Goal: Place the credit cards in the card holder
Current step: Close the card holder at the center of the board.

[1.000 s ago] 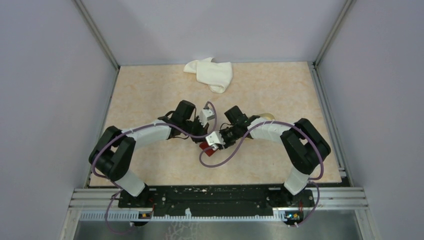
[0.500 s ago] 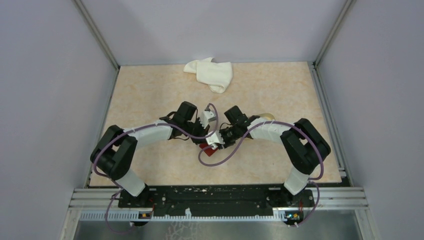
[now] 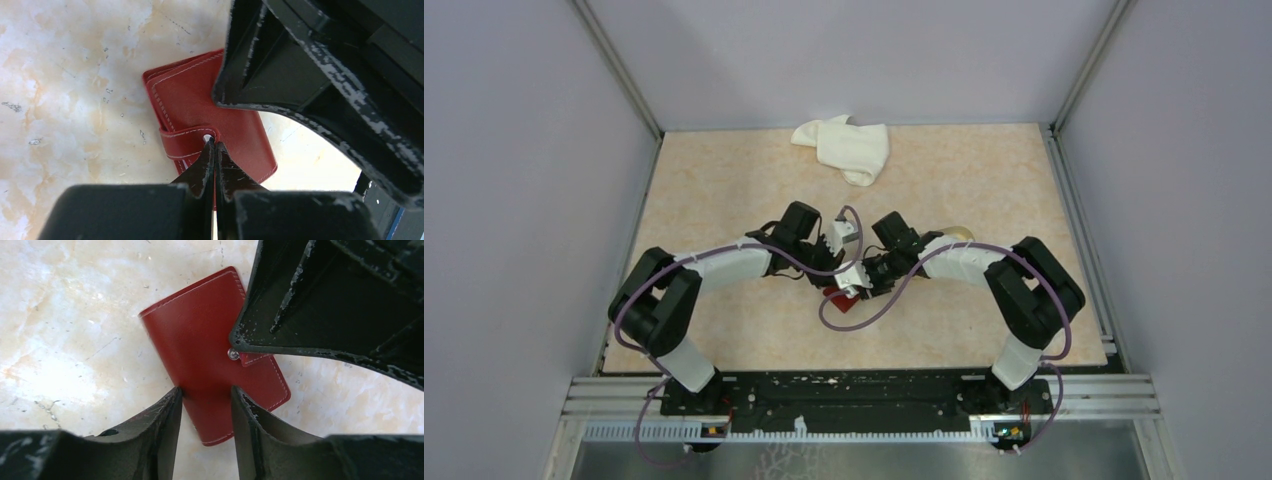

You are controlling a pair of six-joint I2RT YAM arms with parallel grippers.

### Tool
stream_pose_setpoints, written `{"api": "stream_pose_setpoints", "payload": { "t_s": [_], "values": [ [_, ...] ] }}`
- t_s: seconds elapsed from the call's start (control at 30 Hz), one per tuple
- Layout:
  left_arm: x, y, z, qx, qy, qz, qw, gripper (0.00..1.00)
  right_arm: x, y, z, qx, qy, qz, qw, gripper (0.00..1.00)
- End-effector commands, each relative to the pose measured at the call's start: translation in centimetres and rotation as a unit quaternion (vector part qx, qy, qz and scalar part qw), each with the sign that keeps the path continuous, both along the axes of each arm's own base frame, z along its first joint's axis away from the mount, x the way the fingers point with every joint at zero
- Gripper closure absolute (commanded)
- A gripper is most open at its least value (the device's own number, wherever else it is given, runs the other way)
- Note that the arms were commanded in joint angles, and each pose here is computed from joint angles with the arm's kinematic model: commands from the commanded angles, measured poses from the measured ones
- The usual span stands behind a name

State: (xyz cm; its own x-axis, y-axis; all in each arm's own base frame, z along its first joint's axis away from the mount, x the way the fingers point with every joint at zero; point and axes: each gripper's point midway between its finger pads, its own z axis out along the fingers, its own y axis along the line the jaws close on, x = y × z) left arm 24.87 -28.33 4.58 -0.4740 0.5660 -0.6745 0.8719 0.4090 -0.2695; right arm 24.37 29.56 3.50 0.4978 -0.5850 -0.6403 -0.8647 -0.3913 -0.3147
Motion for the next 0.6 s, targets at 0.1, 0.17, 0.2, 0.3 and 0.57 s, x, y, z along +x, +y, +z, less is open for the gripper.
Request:
{"api": "stream_pose_setpoints", "payload": {
  "t_s": [0.1,0.17,0.2,0.3,0.57],
  "values": [
    [-2.3,0.1,-1.3,0.017,0.046,-0.022,0.999,1.00,1.1,0.6,0.7,0.014,-0.037,-0.011,0.999,0.50],
    [-2.4,0.1,-1.4,0.019,0.050,-0.023,0.998,1.00,1.2,0.8,1.2,0.022,-0.043,-0.010,0.999,0.49],
    [-2.3,0.1,-1.4,0.019,0.051,-0.022,0.998,1.00,1.2,0.8,1.4,0.025,-0.043,-0.010,0.999,0.49],
    [-2.3,0.2,-1.6,0.023,0.055,-0.020,0.998,1.00,1.1,1.0,1.9,0.032,-0.045,-0.006,0.998,0.49],
    [-2.2,0.2,-1.9,0.029,0.059,-0.016,0.998,1.00,0.0,1.2,3.8,0.051,-0.047,0.026,0.997,0.48]
  ]
}}
